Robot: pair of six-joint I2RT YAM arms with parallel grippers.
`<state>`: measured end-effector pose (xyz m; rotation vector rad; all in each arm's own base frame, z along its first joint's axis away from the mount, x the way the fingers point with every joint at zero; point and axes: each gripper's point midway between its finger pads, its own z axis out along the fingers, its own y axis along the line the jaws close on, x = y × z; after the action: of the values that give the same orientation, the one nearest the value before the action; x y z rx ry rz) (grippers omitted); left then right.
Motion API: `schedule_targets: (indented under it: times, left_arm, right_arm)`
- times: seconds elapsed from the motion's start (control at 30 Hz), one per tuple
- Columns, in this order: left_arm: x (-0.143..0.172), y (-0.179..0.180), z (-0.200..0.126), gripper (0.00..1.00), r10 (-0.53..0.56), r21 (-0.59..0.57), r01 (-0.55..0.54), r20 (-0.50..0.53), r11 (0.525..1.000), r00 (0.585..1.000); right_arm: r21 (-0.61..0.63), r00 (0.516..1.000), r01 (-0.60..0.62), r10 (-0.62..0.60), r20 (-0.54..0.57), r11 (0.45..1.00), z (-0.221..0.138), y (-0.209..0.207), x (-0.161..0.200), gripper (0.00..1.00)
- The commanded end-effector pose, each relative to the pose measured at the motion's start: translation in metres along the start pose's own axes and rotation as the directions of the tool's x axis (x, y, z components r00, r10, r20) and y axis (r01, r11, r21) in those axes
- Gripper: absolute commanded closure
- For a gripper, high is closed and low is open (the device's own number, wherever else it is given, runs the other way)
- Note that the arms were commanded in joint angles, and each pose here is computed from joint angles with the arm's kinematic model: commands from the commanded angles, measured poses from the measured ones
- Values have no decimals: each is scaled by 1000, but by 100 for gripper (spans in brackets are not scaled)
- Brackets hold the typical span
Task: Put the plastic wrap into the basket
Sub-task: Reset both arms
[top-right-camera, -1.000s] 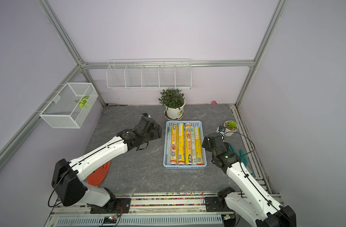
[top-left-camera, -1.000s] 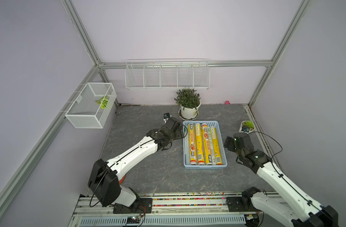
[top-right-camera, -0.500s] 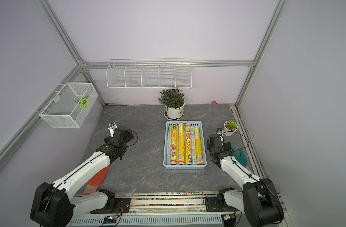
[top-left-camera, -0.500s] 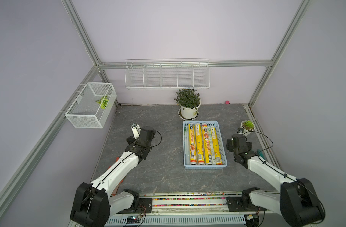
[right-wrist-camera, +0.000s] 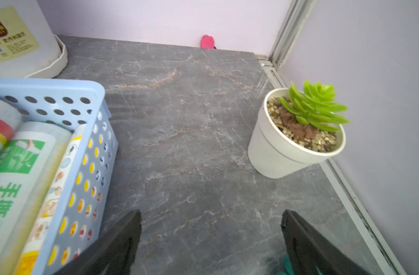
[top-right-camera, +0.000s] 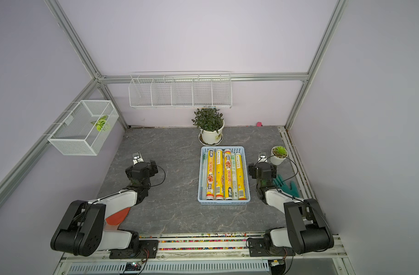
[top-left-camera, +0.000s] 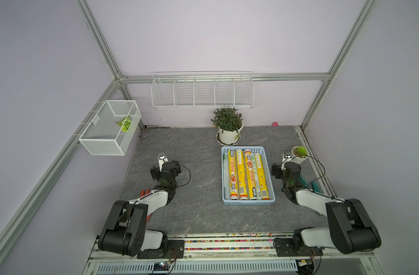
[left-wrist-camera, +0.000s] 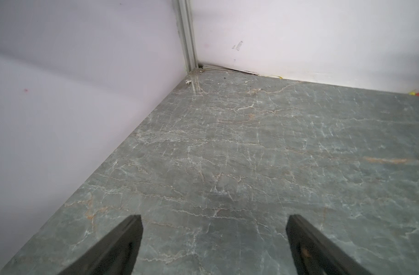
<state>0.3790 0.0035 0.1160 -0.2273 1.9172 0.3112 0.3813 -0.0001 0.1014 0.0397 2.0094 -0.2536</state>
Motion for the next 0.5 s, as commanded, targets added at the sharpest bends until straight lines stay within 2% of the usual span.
schedule_targets:
  times: [0.0,0.13,0.23,0.3,0.37,0.47]
  left_arm:
    - [-32,-5,1,0,18,57,-27,154,998,988]
    - [-23,10,6,0,-63,89,49,167,995,984]
    - [-14,13,13,0,-102,139,84,126,987,987]
    - [-15,21,15,0,-127,126,104,191,987,973]
    - [-9,22,19,0,-139,111,127,106,986,985]
    - [-11,25,18,0,-145,112,129,143,985,979]
  right_arm:
    - [-15,996,10,-9,85,1000,6,3,-7,3]
    - [-36,994,11,-7,110,999,3,5,-4,3]
    - [-32,994,6,-2,113,999,5,5,0,3]
    - [-24,991,-5,8,134,1000,8,4,2,2]
    - [-21,991,-6,8,135,1000,8,4,3,2]
    - [21,994,-24,22,112,999,11,-3,3,1]
